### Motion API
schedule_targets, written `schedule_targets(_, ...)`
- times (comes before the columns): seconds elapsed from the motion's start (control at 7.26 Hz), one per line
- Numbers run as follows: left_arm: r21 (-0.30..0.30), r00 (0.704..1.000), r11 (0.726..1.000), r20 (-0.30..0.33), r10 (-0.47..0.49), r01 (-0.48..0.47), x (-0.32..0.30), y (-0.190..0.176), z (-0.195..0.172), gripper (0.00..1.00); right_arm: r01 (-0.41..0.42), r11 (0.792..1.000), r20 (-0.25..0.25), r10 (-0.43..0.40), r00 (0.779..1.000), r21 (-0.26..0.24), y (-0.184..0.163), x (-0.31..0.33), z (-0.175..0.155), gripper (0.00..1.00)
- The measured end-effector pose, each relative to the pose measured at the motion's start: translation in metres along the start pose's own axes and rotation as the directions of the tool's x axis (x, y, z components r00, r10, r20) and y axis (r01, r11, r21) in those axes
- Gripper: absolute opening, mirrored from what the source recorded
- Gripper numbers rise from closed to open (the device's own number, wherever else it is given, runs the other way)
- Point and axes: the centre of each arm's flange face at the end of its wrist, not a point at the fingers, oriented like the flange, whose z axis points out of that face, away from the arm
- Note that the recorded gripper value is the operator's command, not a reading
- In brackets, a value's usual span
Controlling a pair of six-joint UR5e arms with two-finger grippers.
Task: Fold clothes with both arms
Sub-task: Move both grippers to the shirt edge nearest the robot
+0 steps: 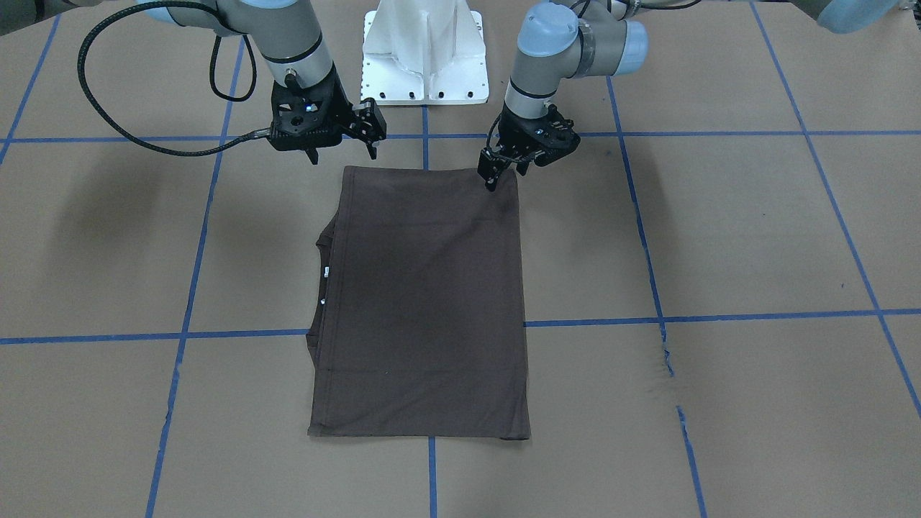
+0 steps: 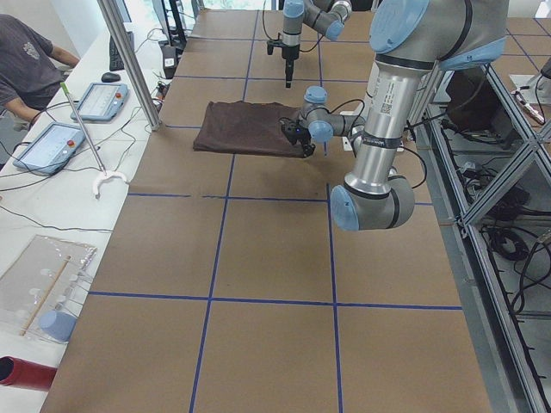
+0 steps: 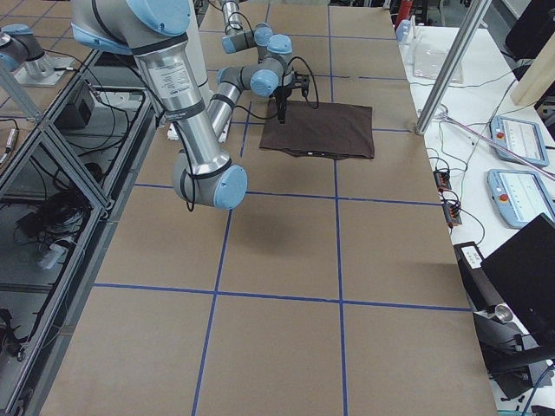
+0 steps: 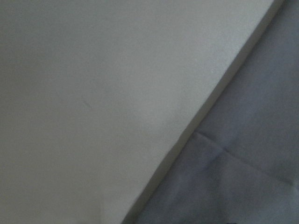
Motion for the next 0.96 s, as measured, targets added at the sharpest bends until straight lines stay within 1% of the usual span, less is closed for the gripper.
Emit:
schedule_targets(0.14,0.000,1.000,1.000,0.001,0.000,0.000,0.0000,0.0000,0.0002,0.39,-0.001,1.000,0.002,0.001,1.000,-0.002,-0.0006,0.0004,-0.0009,1.00)
schedule_targets(0.41,-0.001,1.000,1.000,0.000,0.000,0.000,0.0008,0.0004,-0.0001,0.18,-0.003,1.000,0.003,0.003,1.000,-0.004,-0.0018,0.0012,-0.0019,1.00)
schedule_targets(0.55,-0.003,1.000,1.000,-0.002,0.000,0.000,0.0022,0.0010,-0.0011,0.01,-0.006,1.000,0.006,0.006,1.000,-0.008,-0.0033,0.0023,-0.0032,1.00)
schedule_targets(0.96,-0.012,1.000,1.000,-0.016,0.007,-0.008,0.0071,0.0040,-0.0080,0.00,-0.012,1.000,0.013,0.012,1.000,-0.018,-0.0055,0.0051,-0.0072,1.00)
